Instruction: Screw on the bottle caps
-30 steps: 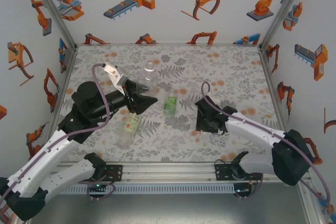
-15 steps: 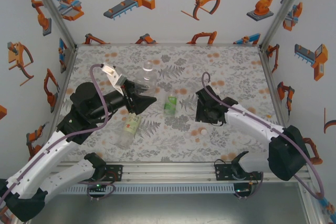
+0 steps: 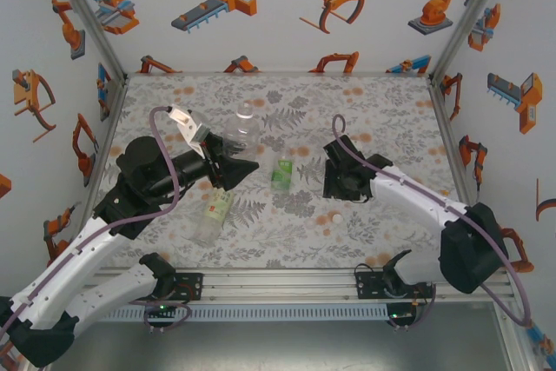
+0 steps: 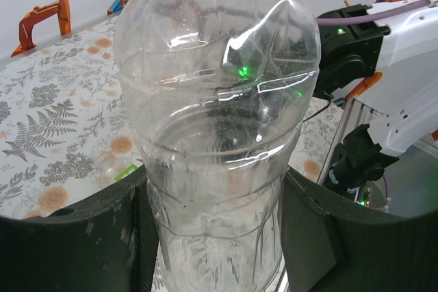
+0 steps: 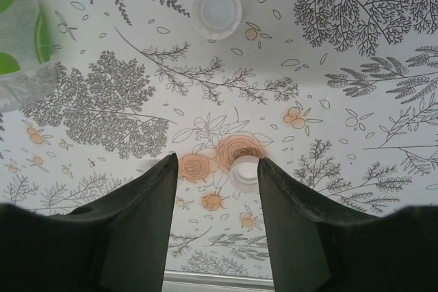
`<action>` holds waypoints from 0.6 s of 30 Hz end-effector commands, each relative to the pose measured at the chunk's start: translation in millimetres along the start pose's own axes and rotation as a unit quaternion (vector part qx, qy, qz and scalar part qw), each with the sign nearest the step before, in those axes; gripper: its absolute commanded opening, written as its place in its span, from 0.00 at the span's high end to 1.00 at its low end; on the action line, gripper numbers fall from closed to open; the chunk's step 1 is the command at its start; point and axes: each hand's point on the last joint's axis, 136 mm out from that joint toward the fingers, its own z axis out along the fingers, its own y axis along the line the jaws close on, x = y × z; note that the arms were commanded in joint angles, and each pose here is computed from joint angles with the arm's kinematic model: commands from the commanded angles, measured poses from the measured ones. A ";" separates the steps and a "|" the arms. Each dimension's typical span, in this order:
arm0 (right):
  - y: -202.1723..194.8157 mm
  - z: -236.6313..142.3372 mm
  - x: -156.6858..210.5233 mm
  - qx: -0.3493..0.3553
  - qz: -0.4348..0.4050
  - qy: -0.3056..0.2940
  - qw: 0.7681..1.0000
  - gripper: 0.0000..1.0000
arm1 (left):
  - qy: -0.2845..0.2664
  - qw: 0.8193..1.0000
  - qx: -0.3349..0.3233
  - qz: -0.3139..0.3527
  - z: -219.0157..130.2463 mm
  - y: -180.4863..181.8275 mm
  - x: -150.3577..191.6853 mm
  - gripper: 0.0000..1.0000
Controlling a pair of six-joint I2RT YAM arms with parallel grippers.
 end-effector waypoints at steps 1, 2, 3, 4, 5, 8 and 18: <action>4.3 1.2 -18.3 -0.008 -0.003 0.001 1.000 0.51 | -0.010 1.000 -0.005 0.006 -4.2 0.4 -4.8 1.00; 5.0 3.9 -21.9 -0.009 -0.003 0.002 1.000 0.51 | -0.009 1.000 -0.006 0.005 -4.4 0.4 -4.8 1.00; 6.4 6.3 -26.9 -0.011 -0.003 0.003 1.000 0.51 | -0.009 1.000 -0.006 0.004 -4.8 0.1 -4.6 1.00; 8.3 9.3 -31.2 -0.014 -0.003 0.004 1.000 0.51 | -0.009 1.000 -0.006 0.004 -5.9 -0.2 -5.5 1.00; 10.2 11.7 -35.1 -0.017 -0.005 0.006 1.000 0.51 | -0.009 1.000 -0.009 0.003 -6.2 0.7 -4.6 1.00; 15.8 19.6 -46.5 -0.017 -0.015 0.010 1.000 0.51 | -0.009 1.000 -0.010 0.001 -8.6 -0.1 -5.9 1.00; 18.5 44.2 -63.3 -0.008 -0.028 0.027 0.999 0.51 | -0.012 1.000 -0.021 0.000 -15.3 0.9 -7.9 1.00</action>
